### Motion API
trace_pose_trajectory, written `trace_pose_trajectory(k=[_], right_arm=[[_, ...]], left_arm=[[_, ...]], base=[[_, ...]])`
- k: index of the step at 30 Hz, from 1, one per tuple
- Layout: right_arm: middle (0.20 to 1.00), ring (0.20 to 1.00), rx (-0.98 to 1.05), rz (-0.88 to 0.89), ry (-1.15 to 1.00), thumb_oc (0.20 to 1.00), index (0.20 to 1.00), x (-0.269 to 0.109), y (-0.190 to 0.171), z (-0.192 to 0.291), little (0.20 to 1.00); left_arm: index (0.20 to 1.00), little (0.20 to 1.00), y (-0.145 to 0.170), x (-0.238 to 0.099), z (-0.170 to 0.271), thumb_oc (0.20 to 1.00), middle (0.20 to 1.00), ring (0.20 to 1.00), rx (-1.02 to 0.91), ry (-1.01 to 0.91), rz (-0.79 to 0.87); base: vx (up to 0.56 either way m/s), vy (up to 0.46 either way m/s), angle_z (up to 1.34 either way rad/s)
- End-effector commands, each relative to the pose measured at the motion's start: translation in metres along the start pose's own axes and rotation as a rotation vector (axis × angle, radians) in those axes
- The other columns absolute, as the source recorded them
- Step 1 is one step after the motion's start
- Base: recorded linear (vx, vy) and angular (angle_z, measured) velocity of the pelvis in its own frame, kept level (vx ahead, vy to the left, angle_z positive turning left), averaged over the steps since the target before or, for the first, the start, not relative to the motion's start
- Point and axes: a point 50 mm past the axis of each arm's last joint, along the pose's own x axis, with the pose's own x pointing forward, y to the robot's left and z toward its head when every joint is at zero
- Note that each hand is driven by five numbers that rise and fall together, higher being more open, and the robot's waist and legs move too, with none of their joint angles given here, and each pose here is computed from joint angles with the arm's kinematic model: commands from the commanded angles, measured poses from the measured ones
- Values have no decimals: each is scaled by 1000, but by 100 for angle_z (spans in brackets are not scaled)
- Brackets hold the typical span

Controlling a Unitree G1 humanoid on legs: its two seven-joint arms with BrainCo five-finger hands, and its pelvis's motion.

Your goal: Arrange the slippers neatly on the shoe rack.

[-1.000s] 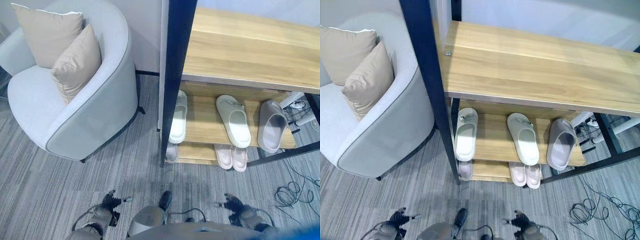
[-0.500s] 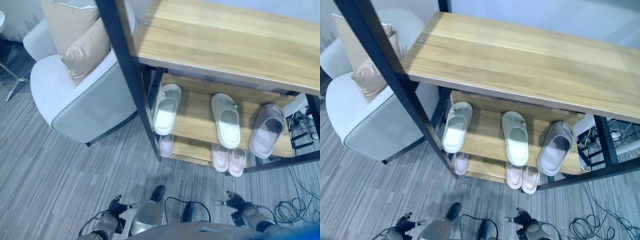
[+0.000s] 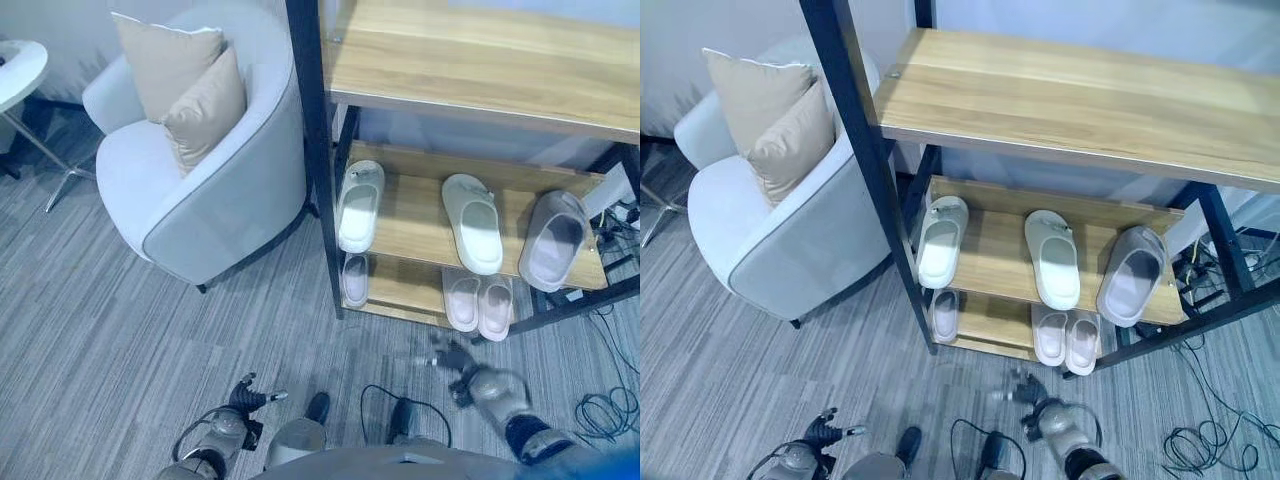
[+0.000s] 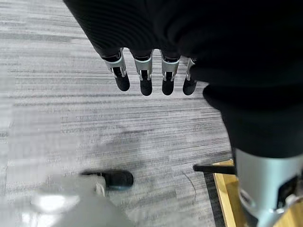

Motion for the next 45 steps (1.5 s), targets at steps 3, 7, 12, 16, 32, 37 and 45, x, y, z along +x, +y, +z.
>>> trace_pose_trajectory(k=[3, 7, 12, 16, 32, 37, 45], right_arm=[[1000, 1000, 64, 127, 281, 1000, 1000, -14, 38, -66, 1000], [1000, 1000, 54, 269, 85, 1000, 1000, -4, 53, -25, 1000], [1000, 1000, 43, 388, -64, 1000, 1000, -3, 61, 6, 1000], [1000, 1000, 26, 507, -209, 1000, 1000, -5, 63, 40, 1000], [1000, 1000, 119, 188, -739, 1000, 1000, -55, -33, 133, 1000], [1000, 1000, -33, -294, -779, 1000, 1000, -69, -90, 136, 1000], [1000, 1000, -684, -731, -536, 1000, 1000, -63, -155, 130, 1000]], left_arm=[[1000, 1000, -22, 1, 10, 1000, 1000, 1000, 75, -22, -67], [1000, 1000, -22, -1, 1, 1000, 1000, 1000, 126, -16, -86], [1000, 1000, -24, -3, -3, 1000, 1000, 1000, 143, -13, -93], [1000, 1000, -29, -5, -5, 1000, 1000, 1000, 155, -25, -117], [1000, 1000, -42, -16, -34, 1000, 1000, 1000, 23, 86, -153], [1000, 1000, -50, -23, -46, 1000, 1000, 1000, 1, 124, -179], [1000, 1000, -49, -20, -35, 1000, 1000, 1000, 100, 53, -194]], base=[[-60, 62, -10], [-49, 51, 9], [-8, 3, 5], [-6, 1, -4], [16, -1, -7], [36, -5, -2], [26, -12, 3]])
